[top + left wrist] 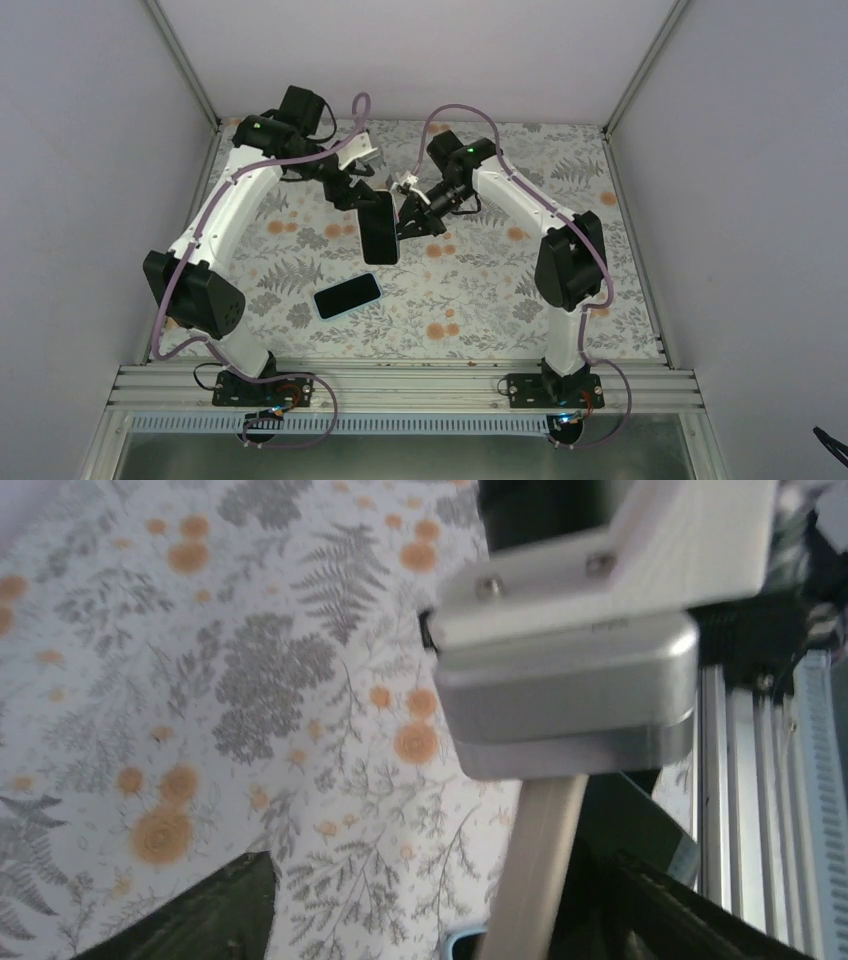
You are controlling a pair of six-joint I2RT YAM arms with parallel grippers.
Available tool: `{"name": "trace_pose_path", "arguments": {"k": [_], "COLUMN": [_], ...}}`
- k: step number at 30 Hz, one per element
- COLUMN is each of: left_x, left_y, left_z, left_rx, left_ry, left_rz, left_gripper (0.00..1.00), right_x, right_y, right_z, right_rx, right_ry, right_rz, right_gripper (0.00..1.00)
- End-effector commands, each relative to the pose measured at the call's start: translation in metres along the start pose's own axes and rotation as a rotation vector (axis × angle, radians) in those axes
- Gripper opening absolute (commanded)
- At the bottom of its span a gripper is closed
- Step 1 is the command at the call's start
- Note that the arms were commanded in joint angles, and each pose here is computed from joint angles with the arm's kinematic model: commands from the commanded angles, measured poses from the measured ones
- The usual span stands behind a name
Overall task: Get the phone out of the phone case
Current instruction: Remove the phone case from the phone.
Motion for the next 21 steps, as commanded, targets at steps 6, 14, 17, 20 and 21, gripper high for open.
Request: {"name": "trace_pose_path", "arguments": {"k": [6, 14, 17, 20, 21], "left_x": [-0.046, -0.063, -0.070, -0.076, -0.078], "left_y": [0.052, 0.102, 0.120, 0.121, 0.115], "left_z": [-0.023, -0.069, -0.084, -0.086, -0.084], "left_rx": [-0.089, -0.099, -0.134, -0.233, -0.298], "left_ry": [-0.214, -0.299, -0.345, -0.372, -0.380], "left_rz": [-0.177, -0.286, -0.345, -0.370, -0.371], "left_gripper": [1.00, 1.00, 1.00, 1.00, 1.00], "right_x": [-0.044, -0.029, -0.020, -0.015, -0.016], "right_y": [0.032, 0.067, 0.084, 0.107, 0.116], "right_z": [0.033, -0.022, -0.046, -0.074, -0.081], "right_rx": [-0.121, 0.015, 0.101, 0.270, 0.342], "right_ry": [0.027, -0.110, -0.163, -0.235, -0.252], "right_rz": [-0.336, -0.367, -0.368, -0.364, -0.364], "right_gripper": [0.03, 0.03, 0.03, 0.03, 0.03]}}
Point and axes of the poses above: each gripper's point midway between its finger pads, its own y axis back along the fingers, its own z axis along the line the jaws close on, x = y × z, the point moved 8 cm from there along y, back along the fingers, and after that the axes turned 11 degrees about y, right-handed, at the moved point
